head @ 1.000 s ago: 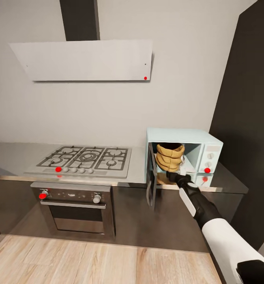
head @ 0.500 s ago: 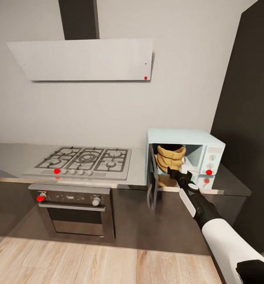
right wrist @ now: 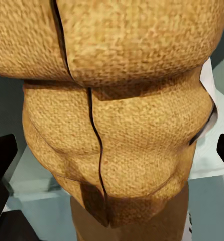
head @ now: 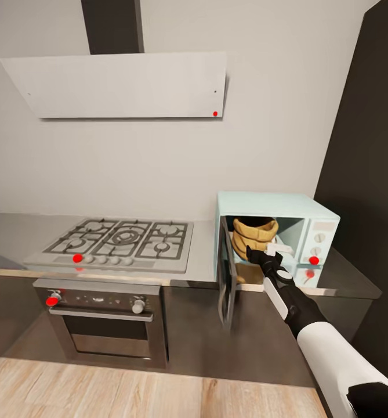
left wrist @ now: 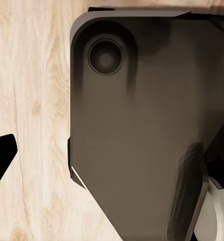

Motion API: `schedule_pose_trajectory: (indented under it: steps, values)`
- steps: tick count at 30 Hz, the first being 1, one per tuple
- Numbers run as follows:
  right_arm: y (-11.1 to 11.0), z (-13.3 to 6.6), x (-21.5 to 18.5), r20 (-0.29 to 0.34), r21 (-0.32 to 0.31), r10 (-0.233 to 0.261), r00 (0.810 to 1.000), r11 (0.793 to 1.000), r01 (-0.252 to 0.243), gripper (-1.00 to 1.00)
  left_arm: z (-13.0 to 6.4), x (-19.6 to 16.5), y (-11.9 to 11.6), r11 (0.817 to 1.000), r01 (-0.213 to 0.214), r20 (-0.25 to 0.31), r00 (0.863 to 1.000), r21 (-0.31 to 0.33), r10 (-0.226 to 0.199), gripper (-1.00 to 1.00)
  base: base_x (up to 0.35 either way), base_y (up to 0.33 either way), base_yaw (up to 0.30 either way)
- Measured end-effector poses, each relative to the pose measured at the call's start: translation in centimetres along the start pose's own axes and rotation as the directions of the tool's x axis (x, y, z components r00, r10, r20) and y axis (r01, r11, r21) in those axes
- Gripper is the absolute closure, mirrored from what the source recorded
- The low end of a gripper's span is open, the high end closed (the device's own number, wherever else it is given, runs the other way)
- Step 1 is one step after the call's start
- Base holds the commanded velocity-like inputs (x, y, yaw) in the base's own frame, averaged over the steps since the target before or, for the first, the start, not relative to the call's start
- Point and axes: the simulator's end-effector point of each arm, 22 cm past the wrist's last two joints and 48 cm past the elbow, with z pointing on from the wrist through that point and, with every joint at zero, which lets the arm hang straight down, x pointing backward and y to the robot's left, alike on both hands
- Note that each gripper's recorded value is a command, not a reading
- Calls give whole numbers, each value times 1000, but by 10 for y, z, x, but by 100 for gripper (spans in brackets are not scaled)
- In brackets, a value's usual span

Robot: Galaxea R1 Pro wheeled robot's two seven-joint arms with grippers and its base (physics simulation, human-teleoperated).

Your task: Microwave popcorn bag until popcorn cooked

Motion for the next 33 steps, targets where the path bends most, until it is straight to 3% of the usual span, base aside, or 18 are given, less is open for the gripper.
schedule_pose_trajectory:
  steps: [33]
  values:
    - [-9,1,11,-23,22,-2,1000,1000,3,-100,0,0,0,1000,0,-1,1000,0,0,-100,97,0,0]
